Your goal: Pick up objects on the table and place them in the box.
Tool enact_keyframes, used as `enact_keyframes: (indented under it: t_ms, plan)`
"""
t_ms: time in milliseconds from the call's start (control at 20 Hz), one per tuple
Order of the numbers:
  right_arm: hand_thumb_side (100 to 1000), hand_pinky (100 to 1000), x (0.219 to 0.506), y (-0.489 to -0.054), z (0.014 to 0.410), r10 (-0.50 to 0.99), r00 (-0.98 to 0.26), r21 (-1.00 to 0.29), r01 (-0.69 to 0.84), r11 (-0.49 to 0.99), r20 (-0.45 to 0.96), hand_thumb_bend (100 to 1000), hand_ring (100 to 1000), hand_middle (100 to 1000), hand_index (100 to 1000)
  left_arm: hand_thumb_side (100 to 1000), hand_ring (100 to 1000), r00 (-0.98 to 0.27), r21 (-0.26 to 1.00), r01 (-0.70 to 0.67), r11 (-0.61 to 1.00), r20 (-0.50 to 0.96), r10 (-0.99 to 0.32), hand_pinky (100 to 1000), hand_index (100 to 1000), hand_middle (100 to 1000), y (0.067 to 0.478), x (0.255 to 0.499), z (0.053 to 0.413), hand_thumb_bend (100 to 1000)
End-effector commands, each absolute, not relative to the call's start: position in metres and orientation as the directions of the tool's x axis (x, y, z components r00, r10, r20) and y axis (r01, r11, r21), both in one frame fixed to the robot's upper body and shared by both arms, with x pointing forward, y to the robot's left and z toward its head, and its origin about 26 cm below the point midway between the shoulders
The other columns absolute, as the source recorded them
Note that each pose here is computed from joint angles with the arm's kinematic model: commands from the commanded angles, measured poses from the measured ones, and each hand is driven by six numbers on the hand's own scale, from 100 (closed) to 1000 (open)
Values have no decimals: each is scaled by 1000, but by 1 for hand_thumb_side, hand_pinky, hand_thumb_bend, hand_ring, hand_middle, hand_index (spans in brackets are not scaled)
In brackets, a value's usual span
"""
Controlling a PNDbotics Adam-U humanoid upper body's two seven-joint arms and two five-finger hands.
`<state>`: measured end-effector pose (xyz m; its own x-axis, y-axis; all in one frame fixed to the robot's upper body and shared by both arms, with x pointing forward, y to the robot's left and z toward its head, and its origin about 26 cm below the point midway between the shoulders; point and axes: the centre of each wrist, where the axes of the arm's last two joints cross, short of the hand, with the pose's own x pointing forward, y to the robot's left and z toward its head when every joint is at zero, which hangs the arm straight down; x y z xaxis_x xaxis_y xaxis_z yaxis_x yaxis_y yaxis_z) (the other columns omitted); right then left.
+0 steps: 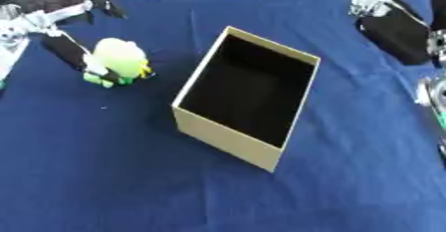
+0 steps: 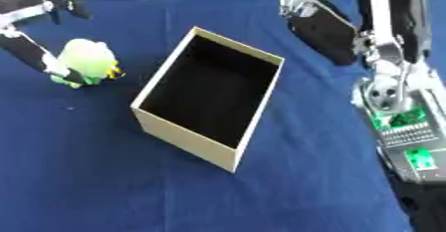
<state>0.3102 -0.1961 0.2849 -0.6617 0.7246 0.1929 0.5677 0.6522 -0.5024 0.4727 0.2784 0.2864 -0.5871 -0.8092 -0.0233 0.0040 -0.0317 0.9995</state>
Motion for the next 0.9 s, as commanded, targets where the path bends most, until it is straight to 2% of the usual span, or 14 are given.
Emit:
enact_keyframes:
  t_ms: [50,200,550,800,900]
  plan:
    - [550,888,307,-197,291,717,-673,-482,575,661,181,100,742,751,890,335,815,-570,1000,-18,-17,-24,-821,641,844,752,281,476,296,721]
    - [551,888,307,-196,291,715,-674,-479,574,665,184,100,741,751,890,306,816,-565,1000,-1,-9,-8,-825,641,842,754,279,479,289,675]
    - [552,888,307,-196,290,711,-678,-473,571,670,189,100,740,750,891,301,818,-520,999,51,-5,22,-854,645,841,757,283,486,277,636]
    - [552,888,307,-196,289,709,-679,-477,566,672,192,100,739,749,892,299,812,-487,999,42,2,22,-873,640,832,754,288,488,273,564]
    - [552,888,307,-196,289,708,-679,-476,567,673,193,100,740,750,891,281,797,-477,999,38,7,24,-879,620,827,746,289,489,272,500]
